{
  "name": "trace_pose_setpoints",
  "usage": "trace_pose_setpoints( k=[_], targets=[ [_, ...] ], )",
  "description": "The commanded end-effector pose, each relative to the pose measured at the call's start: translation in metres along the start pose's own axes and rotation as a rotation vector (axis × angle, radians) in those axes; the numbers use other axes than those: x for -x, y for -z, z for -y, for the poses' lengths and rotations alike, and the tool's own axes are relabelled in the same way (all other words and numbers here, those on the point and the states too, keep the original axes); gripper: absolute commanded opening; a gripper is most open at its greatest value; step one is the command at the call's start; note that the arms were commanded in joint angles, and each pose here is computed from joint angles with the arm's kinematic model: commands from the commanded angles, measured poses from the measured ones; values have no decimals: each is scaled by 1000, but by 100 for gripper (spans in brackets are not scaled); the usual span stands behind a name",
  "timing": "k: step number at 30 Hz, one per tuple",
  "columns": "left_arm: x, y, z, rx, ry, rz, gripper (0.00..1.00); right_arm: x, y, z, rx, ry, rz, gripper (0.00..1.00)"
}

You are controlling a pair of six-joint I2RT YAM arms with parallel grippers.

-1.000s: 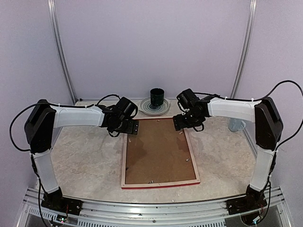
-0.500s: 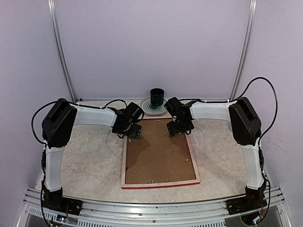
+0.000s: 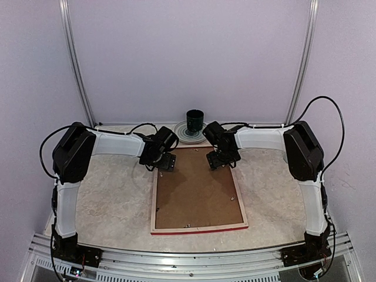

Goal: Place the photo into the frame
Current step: Adjust the photo frame at the center of the board.

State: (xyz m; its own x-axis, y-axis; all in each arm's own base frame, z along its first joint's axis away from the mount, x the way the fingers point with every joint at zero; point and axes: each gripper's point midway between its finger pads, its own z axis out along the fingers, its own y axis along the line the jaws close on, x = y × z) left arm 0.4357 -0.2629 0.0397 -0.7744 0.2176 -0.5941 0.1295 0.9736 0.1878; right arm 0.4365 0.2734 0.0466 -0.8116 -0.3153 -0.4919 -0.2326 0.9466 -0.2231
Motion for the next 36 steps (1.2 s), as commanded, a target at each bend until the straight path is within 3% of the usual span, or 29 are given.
trace_pose_setpoints(
  k=[1,9,12,17,22,29,36],
  targets=[
    [20,18,-14,-21,32,16,99,8,29,0,45,17,17,83],
    [56,85,-29,-132,113,121,99,34,97,9,157,-21,128,84],
    [45,102,-32,-181,116,116,99,30,122,14,209,-30,166,85],
    [4,117,-32,-238,108,82,99,6,146,8,369,-37,234,97],
    [-36,115,-18,-307,143,78,99,-32,131,5,460,-77,220,97],
    [-61,103,-12,-361,192,71,99,-61,98,11,510,-130,152,95],
    [-86,85,0,-393,194,20,90,-81,70,11,553,-187,118,91]
  ],
)
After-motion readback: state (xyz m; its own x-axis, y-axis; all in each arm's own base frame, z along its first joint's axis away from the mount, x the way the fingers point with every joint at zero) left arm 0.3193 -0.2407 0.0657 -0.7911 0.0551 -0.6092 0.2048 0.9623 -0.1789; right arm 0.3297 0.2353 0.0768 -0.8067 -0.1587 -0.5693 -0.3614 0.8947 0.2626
